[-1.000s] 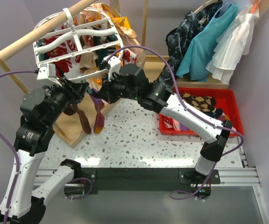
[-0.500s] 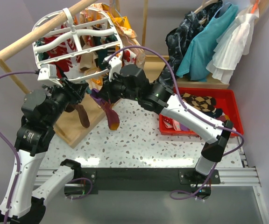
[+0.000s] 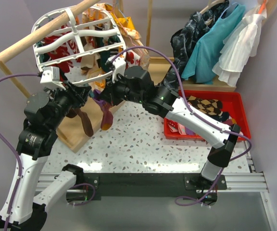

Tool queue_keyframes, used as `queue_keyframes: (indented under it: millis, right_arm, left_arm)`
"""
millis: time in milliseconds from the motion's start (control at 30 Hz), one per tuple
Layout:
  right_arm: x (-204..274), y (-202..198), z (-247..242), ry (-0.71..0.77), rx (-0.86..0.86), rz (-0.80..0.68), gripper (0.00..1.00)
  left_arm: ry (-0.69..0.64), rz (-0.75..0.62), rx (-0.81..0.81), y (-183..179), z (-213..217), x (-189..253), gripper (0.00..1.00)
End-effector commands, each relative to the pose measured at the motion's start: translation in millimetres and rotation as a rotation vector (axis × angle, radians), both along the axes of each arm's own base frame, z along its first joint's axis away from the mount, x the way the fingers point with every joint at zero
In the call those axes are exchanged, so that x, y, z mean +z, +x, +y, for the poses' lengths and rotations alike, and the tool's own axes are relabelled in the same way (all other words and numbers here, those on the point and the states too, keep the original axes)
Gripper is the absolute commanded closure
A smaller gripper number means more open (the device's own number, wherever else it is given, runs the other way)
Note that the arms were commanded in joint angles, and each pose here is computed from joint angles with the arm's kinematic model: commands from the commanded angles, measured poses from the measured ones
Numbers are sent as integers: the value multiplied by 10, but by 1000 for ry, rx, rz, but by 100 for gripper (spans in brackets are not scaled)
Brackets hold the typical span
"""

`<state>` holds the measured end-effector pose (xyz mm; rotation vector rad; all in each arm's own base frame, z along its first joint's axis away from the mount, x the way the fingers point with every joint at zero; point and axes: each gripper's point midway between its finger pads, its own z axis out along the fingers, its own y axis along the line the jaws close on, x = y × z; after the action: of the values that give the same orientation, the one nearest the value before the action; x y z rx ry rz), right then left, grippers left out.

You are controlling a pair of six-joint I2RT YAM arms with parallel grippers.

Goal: Clip the socks to the hanger
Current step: Clamp the sock onto the hanger.

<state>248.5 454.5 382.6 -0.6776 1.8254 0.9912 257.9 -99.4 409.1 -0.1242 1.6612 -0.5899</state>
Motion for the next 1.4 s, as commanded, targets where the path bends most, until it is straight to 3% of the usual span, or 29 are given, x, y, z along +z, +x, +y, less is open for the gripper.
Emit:
queue_keyframes:
  millis: [0,600,833,933,1067,1167,1367]
  right_arm:
    - [442,-110,-39,124,22,-38,100]
    - [547,-154,53,190,49,-8,100]
    - [588,-168,50,215,52,-9,100]
    - [627,-180,58,230,59,-12,100]
    - [656,-203,64,252,66,-12,98]
    - [677,-222,37,265,72,-19,91]
    - [634,-260,-172,252,50,-84,65]
  left_arm:
    - [23,0,-7,59,-20,-50,100]
    - [8,-8,-13,43,-32,-28,99]
    - [-10,-33,-21,-13,-36,68,64]
    - [-13,-41,-20,-44,-25,98,55]
    - [-17,-48,-21,-72,-20,135,51]
    - [-21,-57,-21,-99,-12,169,46]
    - [-20,-81,-17,-205,30,314,39]
